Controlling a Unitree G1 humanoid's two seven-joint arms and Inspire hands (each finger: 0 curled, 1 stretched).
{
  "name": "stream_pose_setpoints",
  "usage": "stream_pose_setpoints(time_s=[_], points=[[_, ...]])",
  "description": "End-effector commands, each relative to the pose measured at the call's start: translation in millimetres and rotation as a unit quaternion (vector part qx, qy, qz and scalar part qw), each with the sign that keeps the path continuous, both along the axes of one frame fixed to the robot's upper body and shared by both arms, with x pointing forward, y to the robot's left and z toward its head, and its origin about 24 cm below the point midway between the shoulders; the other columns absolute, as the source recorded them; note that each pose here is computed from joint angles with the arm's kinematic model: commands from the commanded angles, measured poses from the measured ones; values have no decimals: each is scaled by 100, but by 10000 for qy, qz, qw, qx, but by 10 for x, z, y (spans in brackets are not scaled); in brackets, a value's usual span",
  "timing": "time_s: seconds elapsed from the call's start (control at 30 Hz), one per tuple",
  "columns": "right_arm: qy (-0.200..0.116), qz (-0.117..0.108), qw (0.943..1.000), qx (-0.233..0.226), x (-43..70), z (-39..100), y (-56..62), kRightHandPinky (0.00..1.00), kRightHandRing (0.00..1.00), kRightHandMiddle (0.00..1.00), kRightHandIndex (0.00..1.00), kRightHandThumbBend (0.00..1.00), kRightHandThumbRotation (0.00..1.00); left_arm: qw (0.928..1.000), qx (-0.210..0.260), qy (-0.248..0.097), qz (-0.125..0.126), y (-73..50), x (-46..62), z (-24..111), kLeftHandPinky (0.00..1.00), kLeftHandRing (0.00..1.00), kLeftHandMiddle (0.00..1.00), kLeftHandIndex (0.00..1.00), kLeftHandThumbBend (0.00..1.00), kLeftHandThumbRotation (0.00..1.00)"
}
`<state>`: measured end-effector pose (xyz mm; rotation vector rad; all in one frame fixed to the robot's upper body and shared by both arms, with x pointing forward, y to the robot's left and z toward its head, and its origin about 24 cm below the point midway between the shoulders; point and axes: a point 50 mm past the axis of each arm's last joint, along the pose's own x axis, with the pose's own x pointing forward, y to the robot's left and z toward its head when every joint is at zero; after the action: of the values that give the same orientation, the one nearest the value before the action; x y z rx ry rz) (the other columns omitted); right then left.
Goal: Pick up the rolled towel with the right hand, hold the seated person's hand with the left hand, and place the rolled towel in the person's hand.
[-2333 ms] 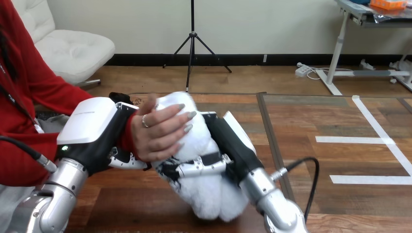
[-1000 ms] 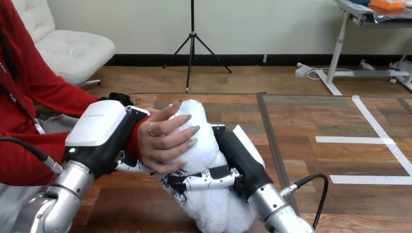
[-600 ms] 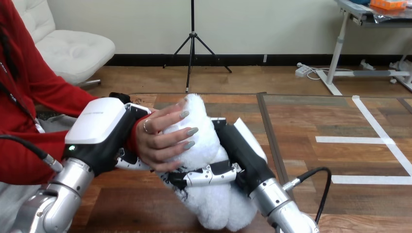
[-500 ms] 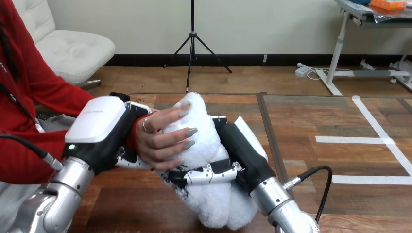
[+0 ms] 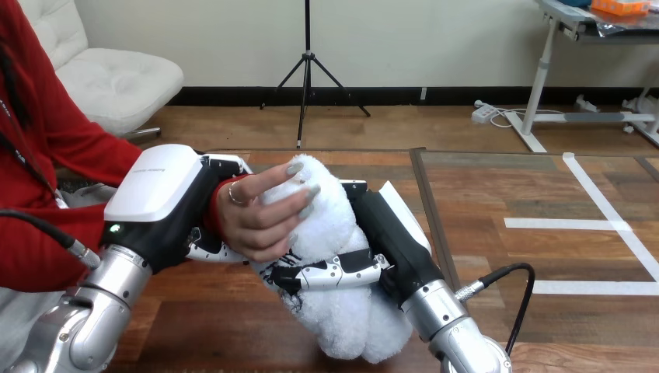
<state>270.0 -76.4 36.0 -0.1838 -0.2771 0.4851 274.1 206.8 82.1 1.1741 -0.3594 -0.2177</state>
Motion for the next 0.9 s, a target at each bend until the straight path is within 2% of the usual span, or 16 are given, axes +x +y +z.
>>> stream_pose_setpoints(time_s=[0.0, 0.3, 0.87], points=[[-943, 253, 9949, 247, 136, 468, 198, 26, 32, 42, 45, 92, 11, 9987, 22, -469, -175, -57, 77, 202, 53, 59, 64, 67, 92, 2], [-877, 138, 9959, 159, 155, 434, 154, 31, 38, 46, 48, 92, 15, 9992, 37, -364, -161, -24, 32, 170, 60, 66, 73, 78, 92, 8], [-660, -36, 9978, -50, 193, 364, 53, 36, 42, 49, 51, 91, 21, 9995, 0, -305, -121, 12, -51, 134, 74, 78, 83, 85, 96, 13]])
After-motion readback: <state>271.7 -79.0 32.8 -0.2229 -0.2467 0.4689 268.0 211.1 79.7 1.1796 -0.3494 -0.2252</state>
